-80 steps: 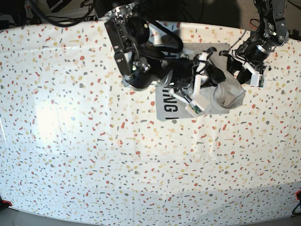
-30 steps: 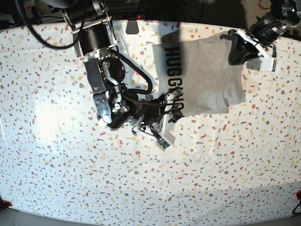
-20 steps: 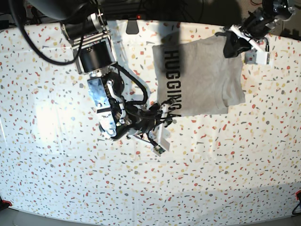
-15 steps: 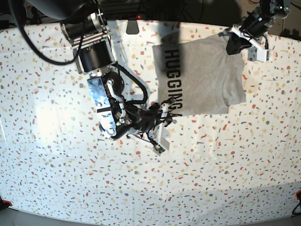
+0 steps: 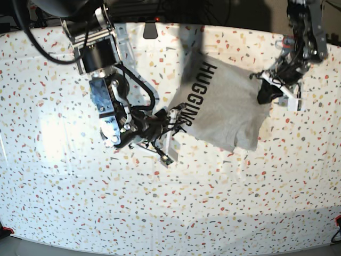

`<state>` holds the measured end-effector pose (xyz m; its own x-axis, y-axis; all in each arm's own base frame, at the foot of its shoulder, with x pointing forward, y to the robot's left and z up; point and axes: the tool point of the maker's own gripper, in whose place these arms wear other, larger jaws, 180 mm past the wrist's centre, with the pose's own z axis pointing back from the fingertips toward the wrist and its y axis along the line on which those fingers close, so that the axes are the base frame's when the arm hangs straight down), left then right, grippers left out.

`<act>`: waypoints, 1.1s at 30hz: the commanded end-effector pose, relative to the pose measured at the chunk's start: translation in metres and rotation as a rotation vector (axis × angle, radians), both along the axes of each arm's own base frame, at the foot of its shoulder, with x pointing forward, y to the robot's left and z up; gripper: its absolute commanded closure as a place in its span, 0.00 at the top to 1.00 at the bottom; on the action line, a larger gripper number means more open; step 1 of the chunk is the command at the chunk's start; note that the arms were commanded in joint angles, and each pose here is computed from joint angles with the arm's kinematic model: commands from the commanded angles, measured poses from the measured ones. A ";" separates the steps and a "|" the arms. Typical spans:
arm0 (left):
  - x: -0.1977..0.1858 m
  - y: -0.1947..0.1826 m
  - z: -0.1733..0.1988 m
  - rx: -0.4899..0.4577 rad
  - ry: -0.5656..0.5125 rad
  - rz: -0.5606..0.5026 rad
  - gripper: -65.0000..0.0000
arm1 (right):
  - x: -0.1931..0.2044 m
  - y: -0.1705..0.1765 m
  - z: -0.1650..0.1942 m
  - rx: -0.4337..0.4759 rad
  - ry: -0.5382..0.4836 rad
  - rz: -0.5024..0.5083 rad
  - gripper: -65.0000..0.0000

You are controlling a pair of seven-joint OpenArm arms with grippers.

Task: Fold the T-shirt properly
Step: 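Lift and flip the folded shirt over with both grippers, lettering up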

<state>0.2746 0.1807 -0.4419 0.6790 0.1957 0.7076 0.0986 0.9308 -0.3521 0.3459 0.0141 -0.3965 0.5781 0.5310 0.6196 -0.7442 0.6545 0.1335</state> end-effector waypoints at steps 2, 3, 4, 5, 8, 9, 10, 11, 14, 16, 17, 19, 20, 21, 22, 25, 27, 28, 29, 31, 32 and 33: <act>-0.001 0.014 -0.020 0.077 0.102 0.016 0.00 | 0.001 0.001 0.012 0.021 -0.045 0.007 0.00; 0.007 0.014 -0.020 0.069 0.097 0.019 0.00 | -0.004 0.000 0.011 0.020 -0.046 0.008 0.00; 0.015 0.013 -0.018 0.060 0.086 0.018 0.00 | -0.009 0.000 0.011 0.023 -0.047 0.010 0.00; 0.022 0.011 -0.016 0.050 0.072 0.007 0.00 | -0.014 0.000 0.010 0.025 -0.048 0.012 0.00; 0.041 0.002 -0.011 0.016 0.042 -0.022 0.00 | -0.032 0.004 0.011 0.042 -0.050 0.019 0.00; 0.047 0.000 -0.010 0.011 0.039 -0.031 0.00 | -0.038 0.005 0.011 0.047 -0.051 0.021 0.00; 0.051 -0.005 -0.010 0.007 0.038 -0.043 0.00 | -0.044 0.007 0.011 0.053 -0.052 0.023 0.00; 0.056 -0.010 -0.009 0.003 0.035 -0.056 0.00 | -0.050 0.008 0.012 0.059 -0.052 0.025 0.00; 0.072 -0.029 -0.006 -0.007 0.008 -0.102 0.00 | -0.069 0.012 0.011 0.077 -0.044 0.029 0.00; 0.081 -0.043 -0.001 -0.006 -0.013 -0.144 0.00 | -0.081 0.016 0.010 0.094 -0.033 0.029 0.00; 0.085 -0.050 0.003 -0.004 -0.028 -0.165 0.00 | -0.086 0.019 0.009 0.105 -0.027 0.029 0.00; 0.095 -0.062 0.011 0.000 -0.058 -0.202 0.00 | -0.094 0.025 0.009 0.129 -0.018 0.025 0.00; 0.100 -0.067 0.015 0.004 -0.068 -0.220 0.00 | -0.097 0.028 0.009 0.141 -0.014 0.024 0.00; 0.104 -0.072 0.019 0.008 -0.075 -0.236 0.00 | -0.100 0.030 0.010 0.151 -0.012 0.022 0.00; 0.107 -0.075 0.022 0.012 -0.083 -0.248 0.00 | -0.101 0.033 0.010 0.160 -0.009 0.020 0.00; 0.117 -0.078 0.031 0.020 -0.098 -0.263 0.00 | -0.104 0.040 0.011 0.177 -0.003 0.018 0.00; 0.122 -0.078 0.036 0.029 -0.099 -0.270 0.00 | -0.101 0.040 0.013 0.180 -0.022 0.013 0.00; 0.124 -0.076 0.040 0.031 -0.105 -0.271 0.00 | -0.097 0.038 0.016 0.178 -0.040 0.006 0.00; 0.127 -0.075 0.046 0.023 -0.121 -0.267 0.00 | -0.094 0.036 0.019 0.180 -0.052 -0.002 0.00; 0.131 -0.071 0.064 -0.002 -0.170 -0.258 0.00 | -0.085 0.027 0.030 0.185 -0.090 -0.032 0.00; 0.134 -0.069 0.075 -0.012 -0.196 -0.255 0.00 | -0.080 0.021 0.037 0.188 -0.114 -0.051 0.00; 0.135 -0.065 0.085 -0.018 -0.219 -0.254 0.00 | -0.074 0.015 0.045 0.191 -0.139 -0.073 0.00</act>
